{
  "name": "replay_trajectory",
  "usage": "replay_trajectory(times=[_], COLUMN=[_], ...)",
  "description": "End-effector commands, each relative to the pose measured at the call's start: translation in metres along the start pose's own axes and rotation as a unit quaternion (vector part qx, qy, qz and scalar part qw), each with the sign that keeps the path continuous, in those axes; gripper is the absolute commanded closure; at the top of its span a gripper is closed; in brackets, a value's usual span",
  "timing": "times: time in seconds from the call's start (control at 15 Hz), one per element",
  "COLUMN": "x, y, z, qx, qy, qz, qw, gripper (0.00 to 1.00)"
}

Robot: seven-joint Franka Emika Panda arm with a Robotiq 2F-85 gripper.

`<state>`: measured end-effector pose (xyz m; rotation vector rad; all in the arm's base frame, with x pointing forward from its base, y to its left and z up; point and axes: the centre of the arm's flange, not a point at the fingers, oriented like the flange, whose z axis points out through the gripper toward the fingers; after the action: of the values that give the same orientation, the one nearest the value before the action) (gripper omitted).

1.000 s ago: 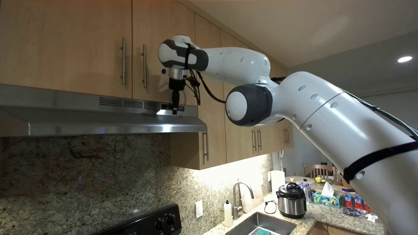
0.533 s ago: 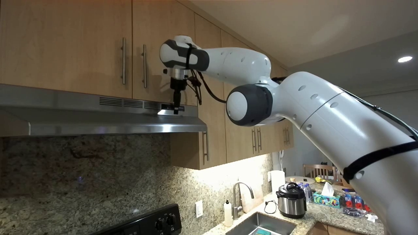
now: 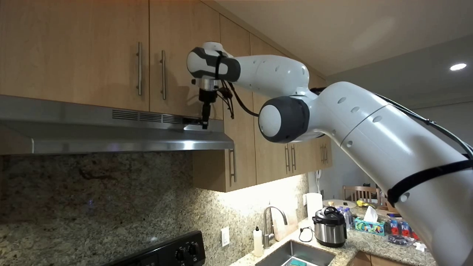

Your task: Switch on the stove light

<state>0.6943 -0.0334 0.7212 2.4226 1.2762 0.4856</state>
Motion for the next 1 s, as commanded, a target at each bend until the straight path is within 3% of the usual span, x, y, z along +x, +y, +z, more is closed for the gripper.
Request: replay_trajectory(times=[0.0, 0.93], x=[0.008, 0.042], y=[0.031, 0.018], z=[-0.006, 0.0], qx=[-0.006, 0.005], qy=[0.005, 0.022], qz=[0.016, -0.023], qw=[0.9998, 0.9995], gripper=[0.0, 0.0])
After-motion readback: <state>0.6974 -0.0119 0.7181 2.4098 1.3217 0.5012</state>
